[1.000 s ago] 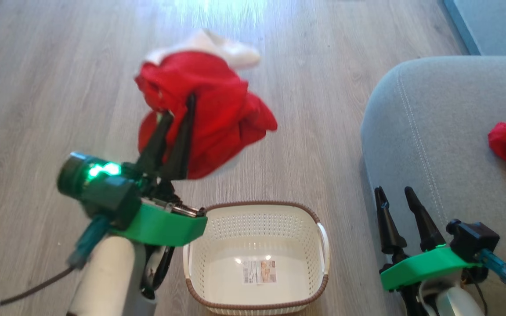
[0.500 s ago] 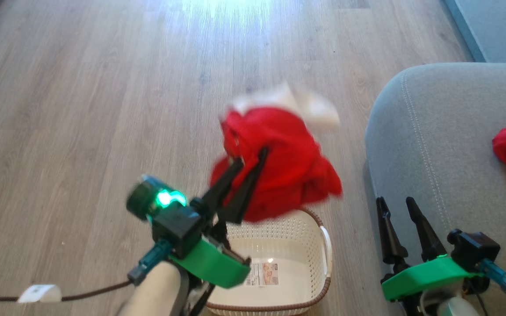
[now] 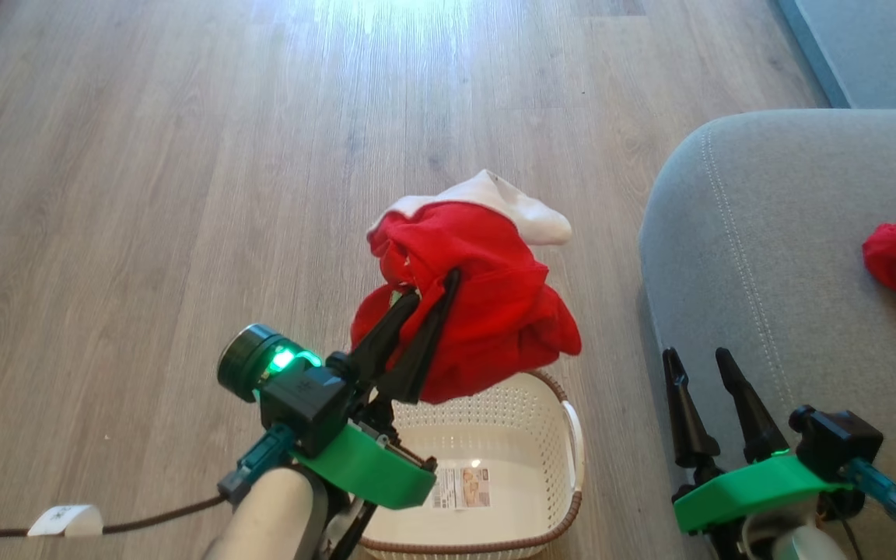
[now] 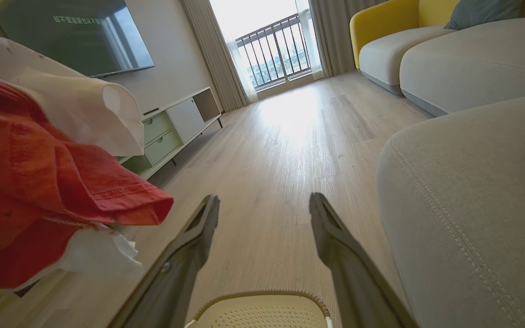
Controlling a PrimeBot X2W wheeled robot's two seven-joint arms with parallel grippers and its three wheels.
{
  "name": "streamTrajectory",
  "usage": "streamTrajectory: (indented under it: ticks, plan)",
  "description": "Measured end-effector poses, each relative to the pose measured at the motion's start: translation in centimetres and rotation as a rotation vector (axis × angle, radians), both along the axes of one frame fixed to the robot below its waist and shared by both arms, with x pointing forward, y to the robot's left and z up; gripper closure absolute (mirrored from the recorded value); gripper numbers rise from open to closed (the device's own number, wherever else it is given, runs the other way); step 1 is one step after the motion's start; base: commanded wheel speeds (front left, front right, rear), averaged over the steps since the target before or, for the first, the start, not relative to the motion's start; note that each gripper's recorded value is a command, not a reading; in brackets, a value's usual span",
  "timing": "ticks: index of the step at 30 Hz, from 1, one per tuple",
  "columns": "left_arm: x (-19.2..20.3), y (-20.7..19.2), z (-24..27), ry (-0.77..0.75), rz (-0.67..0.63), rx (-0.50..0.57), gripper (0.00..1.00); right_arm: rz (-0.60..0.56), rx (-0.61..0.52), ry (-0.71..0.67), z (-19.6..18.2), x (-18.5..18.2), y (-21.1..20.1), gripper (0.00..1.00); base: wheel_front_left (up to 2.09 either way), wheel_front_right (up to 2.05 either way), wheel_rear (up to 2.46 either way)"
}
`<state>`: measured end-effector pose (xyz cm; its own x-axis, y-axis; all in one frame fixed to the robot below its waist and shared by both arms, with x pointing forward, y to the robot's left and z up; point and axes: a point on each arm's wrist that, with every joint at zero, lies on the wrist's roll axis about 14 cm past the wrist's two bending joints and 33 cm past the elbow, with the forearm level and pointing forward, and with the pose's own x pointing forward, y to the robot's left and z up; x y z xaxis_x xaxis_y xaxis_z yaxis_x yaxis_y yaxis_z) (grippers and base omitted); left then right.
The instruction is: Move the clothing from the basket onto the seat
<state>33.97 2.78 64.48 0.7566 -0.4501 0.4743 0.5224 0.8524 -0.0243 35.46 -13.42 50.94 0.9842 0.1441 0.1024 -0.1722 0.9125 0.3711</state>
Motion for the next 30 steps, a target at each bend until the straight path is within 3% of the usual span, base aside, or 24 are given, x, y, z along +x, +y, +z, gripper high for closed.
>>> streamTrajectory:
  ticks: [14,30]
  plan:
    - [0.8,0.6,-0.2,0.010,0.022,-0.004,1.00,0.009,-0.028,-0.066,1.9,-0.2,0.3,0.00,0.00,0.00,0.00]
    - [1.6,0.9,-1.6,0.047,0.036,0.024,1.00,0.288,-0.115,-0.204,5.5,-2.8,6.4,0.00,0.00,0.00,0.00]
